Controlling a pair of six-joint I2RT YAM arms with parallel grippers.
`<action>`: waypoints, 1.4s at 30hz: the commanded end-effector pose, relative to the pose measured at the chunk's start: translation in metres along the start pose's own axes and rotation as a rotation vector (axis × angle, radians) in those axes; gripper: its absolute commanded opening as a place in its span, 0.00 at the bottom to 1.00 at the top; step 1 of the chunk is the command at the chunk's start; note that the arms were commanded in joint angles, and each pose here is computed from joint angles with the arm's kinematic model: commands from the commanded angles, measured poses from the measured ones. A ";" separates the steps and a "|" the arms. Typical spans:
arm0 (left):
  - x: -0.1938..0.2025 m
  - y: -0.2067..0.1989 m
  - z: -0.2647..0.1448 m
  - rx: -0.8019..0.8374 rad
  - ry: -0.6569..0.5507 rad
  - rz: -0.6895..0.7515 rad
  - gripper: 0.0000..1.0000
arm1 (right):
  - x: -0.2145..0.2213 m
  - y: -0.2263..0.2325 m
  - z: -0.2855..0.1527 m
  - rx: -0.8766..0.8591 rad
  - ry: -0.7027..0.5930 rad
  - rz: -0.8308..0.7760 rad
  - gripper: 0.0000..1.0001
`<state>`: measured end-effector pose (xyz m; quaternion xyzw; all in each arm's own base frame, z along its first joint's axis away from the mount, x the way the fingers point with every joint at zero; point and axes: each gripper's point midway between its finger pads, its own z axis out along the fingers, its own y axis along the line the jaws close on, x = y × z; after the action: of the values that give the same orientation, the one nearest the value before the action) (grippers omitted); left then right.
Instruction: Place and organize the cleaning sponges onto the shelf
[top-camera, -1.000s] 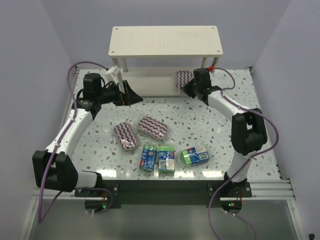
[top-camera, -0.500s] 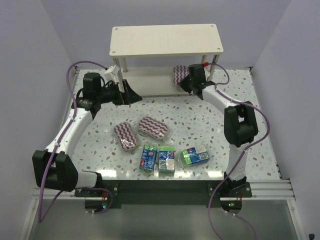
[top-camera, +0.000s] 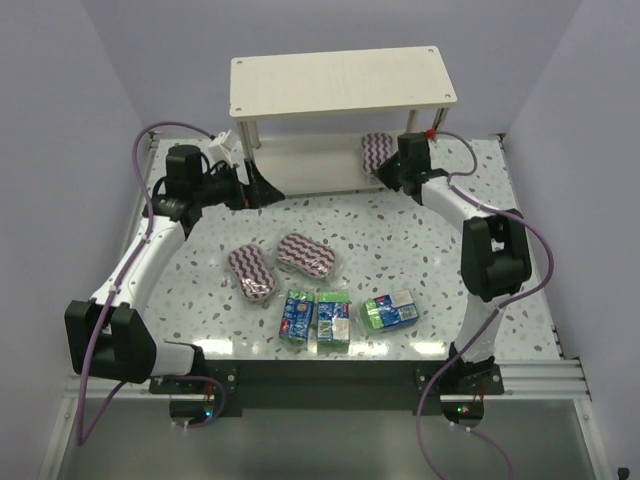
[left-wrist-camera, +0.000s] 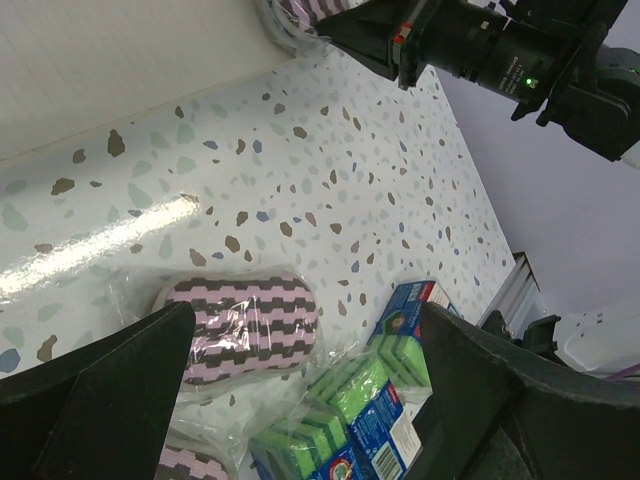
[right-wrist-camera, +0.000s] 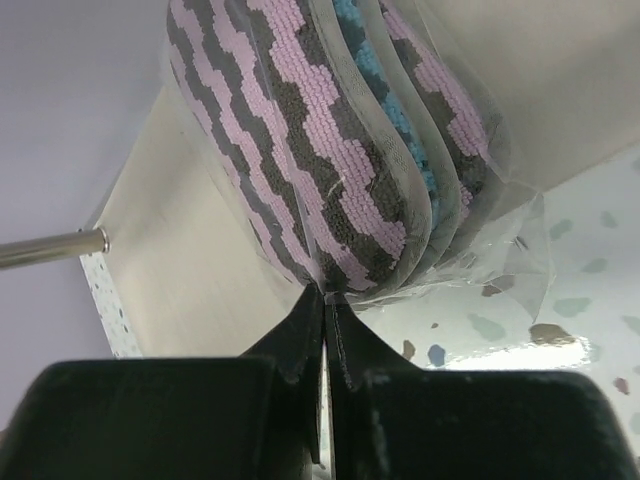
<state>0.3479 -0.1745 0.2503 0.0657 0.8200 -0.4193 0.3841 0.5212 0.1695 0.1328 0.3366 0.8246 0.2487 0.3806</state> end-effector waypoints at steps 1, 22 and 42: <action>-0.016 -0.007 -0.003 0.025 -0.048 0.027 1.00 | -0.045 0.005 -0.018 -0.054 -0.124 0.040 0.00; -0.014 -0.006 -0.001 0.031 -0.039 0.035 1.00 | -0.047 0.044 -0.031 -0.246 -0.093 -0.117 0.00; -0.013 -0.006 0.002 0.047 -0.050 0.014 1.00 | -0.007 0.033 -0.042 -0.248 -0.058 -0.396 0.00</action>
<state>0.3502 -0.1756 0.2512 0.0579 0.8163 -0.4273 0.3843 0.5096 0.1682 0.1434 0.1730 0.8459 0.2545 0.4356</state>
